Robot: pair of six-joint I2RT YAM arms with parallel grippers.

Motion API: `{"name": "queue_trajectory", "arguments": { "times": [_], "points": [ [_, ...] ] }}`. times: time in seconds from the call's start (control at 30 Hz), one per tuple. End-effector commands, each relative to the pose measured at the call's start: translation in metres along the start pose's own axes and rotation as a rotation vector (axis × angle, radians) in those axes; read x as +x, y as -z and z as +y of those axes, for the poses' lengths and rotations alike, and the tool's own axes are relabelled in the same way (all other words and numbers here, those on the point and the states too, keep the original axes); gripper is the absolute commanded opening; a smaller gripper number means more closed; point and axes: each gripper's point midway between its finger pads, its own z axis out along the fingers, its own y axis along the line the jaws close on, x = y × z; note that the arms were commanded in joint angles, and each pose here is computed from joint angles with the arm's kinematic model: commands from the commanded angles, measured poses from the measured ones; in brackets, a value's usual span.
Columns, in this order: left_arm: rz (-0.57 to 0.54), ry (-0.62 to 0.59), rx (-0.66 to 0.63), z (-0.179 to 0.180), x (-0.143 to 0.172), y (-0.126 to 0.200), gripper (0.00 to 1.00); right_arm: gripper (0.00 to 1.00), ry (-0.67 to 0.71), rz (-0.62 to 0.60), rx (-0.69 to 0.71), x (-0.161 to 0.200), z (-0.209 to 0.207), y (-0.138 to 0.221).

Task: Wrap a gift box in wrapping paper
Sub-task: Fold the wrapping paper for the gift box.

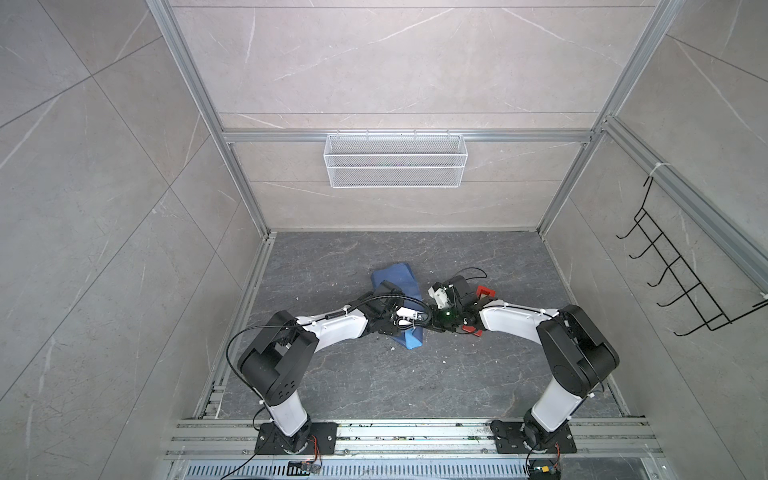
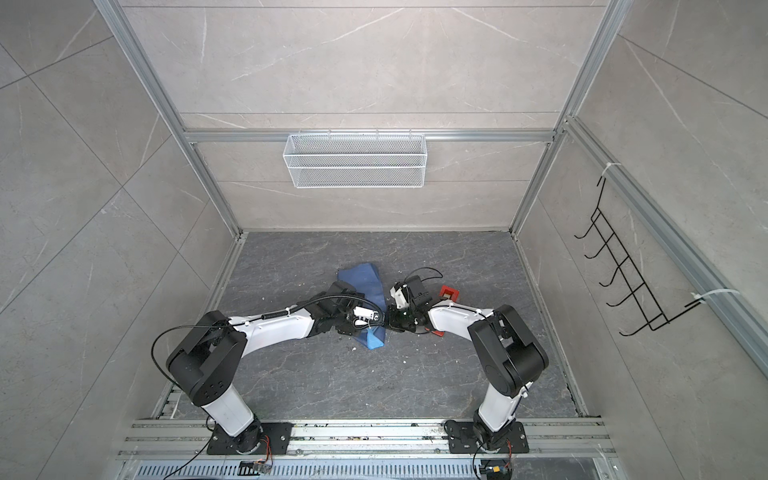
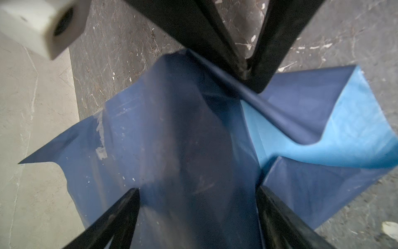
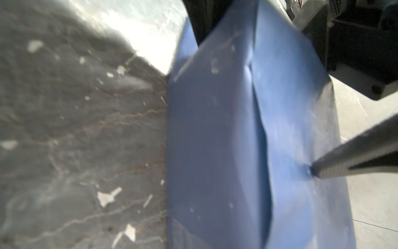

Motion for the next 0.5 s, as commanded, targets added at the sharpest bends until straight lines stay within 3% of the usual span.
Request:
{"name": "queue_trajectory", "arguments": {
  "times": [0.0,0.2,0.47],
  "points": [
    [0.055,0.031,0.176,-0.05,0.019,-0.014,0.86,0.0,-0.03,-0.056,-0.038,-0.012,0.002,-0.013],
    [0.038,0.024,0.189,-0.055,0.018,-0.015,0.86,0.0,-0.056,-0.108,-0.123,-0.014,0.01,-0.026],
    [0.014,0.037,0.199,-0.054,0.012,-0.016,0.86,0.0,-0.071,-0.208,-0.102,-0.011,0.003,-0.024]
  ]
}}
